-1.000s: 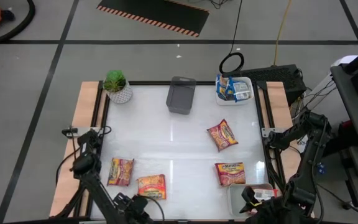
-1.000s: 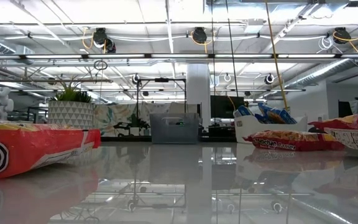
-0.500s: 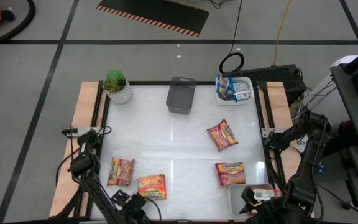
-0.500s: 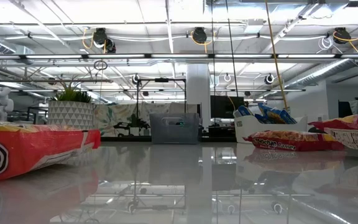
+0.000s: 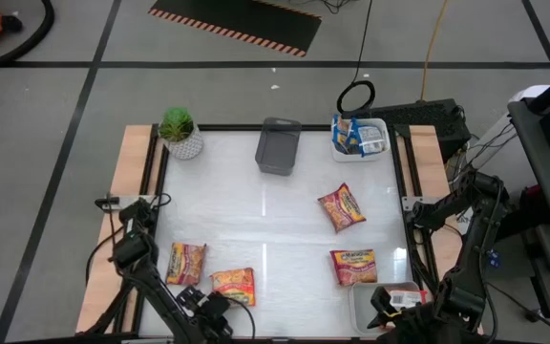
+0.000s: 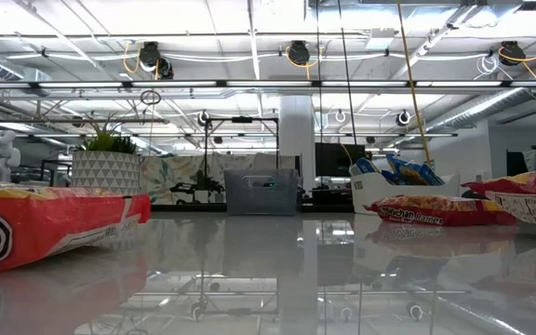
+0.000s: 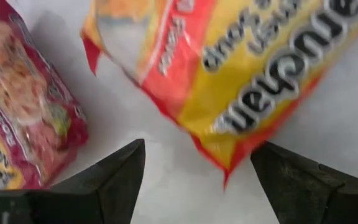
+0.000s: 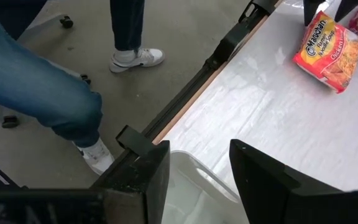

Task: Sort Maruchan noodles
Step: Put the orange noodle pack into the gray bin

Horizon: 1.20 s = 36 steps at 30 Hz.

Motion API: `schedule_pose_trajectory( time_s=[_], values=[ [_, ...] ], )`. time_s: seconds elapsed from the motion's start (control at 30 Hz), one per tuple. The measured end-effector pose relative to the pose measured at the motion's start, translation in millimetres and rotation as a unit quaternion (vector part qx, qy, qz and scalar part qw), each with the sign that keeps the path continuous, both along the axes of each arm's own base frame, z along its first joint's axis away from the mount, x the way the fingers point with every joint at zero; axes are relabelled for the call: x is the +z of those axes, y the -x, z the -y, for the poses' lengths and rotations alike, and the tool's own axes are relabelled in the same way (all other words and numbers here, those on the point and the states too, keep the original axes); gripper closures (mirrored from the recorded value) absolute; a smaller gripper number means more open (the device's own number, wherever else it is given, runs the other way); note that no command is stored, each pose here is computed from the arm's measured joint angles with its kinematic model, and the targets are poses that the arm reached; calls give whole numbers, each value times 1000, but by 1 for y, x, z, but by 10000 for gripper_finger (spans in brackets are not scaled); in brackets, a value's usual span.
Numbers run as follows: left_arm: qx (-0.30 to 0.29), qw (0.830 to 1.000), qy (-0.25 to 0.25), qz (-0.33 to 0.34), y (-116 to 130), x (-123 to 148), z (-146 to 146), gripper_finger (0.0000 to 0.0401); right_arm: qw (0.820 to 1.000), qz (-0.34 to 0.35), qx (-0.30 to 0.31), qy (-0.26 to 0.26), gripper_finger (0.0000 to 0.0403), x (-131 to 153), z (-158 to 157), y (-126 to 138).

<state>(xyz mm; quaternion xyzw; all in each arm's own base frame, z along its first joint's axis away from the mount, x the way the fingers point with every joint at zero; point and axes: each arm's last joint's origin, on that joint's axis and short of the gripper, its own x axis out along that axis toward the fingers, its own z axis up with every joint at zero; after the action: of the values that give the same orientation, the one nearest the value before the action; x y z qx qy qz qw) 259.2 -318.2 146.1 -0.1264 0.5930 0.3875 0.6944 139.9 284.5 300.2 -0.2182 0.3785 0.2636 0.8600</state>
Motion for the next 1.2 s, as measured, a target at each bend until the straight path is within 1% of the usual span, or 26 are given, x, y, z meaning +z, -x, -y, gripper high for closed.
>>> schedule_pose_trajectory(
  time_s=[0.13, 0.27, 0.37, 0.43, 0.53, 0.63, 0.77, 0.9, 1.0, 1.1, 1.2],
  values=[
    [5, 1000, -7, 4, -5, -1, -4, 100, 1000, 3, 0, -3, 243, 0, -1, 0],
    [11, 1000, -6, 4, -10, -1, -8, 102, 1000, 12, 14, 1, 243, 1, -2, -1],
    [5, 1000, -4, 1, -13, -1, -11, 117, 1000, 18, 21, -1, 243, 2, -3, -2],
    [1, 1000, -3, -1, -16, -1, -13, 136, 999, 22, 22, -8, 243, 3, -4, -2],
    [-11, 1000, -1, -2, -19, -2, -14, 176, 999, 25, 22, -15, 243, 4, -5, -3],
    [-34, 999, 10, -1, -23, -3, -14, 227, 999, 27, 21, -19, 243, 5, -5, -3],
    [-85, 996, 28, -3, -29, -4, -13, 304, 999, 30, 14, -22, 243, 5, -4, -8],
    [-94, 995, 34, -3, -34, -4, -15, 362, 999, 35, 6, -29, 243, 3, -2, -14],
    [-90, 995, 37, 0, -37, -1, -18, 390, 999, 32, 1, -22, 243, -3, 0, -17],
    [-84, 996, 38, 18, -40, 6, -22, 393, 1000, 24, -6, -9, 243, -12, 5, -20],
    [-72, 995, 35, 53, -42, 23, -27, 394, 1000, 17, -12, 4, 243, -21, 9, -23]
  ],
)
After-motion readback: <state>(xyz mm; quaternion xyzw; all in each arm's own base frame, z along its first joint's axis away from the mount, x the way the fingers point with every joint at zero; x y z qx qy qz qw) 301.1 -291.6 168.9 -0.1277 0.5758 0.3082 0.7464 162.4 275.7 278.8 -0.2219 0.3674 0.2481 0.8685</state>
